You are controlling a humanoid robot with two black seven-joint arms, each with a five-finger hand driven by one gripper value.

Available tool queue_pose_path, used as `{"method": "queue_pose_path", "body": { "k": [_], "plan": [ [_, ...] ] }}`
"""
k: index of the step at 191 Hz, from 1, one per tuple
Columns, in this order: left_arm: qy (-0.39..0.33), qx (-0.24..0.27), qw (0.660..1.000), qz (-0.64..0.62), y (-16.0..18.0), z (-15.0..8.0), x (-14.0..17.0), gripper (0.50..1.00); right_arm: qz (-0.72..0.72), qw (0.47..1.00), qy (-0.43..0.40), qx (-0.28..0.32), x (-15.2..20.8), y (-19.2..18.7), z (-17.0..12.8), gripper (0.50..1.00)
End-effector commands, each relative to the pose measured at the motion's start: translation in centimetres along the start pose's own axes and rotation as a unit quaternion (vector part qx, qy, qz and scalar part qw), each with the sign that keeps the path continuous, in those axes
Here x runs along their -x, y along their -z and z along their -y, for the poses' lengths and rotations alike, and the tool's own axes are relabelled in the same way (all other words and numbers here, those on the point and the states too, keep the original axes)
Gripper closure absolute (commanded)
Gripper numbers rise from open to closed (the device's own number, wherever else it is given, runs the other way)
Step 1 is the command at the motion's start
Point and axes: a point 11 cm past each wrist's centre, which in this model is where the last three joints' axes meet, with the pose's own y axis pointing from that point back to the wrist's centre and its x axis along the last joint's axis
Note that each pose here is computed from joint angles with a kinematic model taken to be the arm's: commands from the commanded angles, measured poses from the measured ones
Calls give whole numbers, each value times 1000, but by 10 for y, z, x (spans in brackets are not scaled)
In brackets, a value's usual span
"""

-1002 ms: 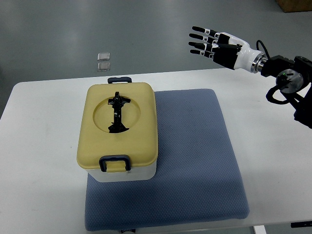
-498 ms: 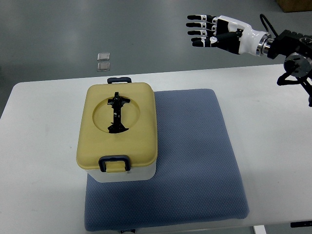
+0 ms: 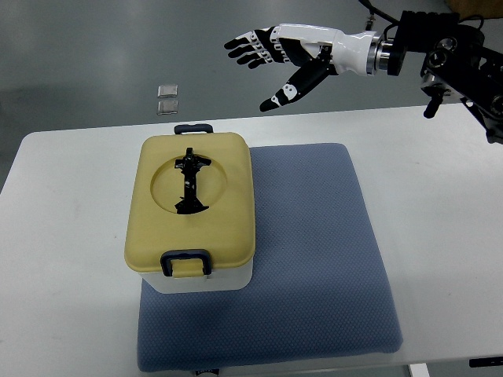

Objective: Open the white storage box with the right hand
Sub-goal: 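Move the right hand over the lid's black center handle, then lower the right hand onto the black handle and close fingers around it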

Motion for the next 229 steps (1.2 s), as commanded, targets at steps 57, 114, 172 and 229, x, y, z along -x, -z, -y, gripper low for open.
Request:
{"method": "queue_pose_path", "body": {
  "k": [57,114,172,229],
  "plan": [
    [0,0,1000,0,0,0,0,500,-218,971,97,-21,26,60,28,572],
    [0,0,1000,0,0,0,0,500,-321,931,172,-23,66,85,61,574],
    [0,0,1000,0,0,0,0,500,-374,902,214,-23,98,90,84,574],
    [0,0,1000,0,0,0,0,500,-411,890,198,-27,103,85,90,574]
  ]
}}
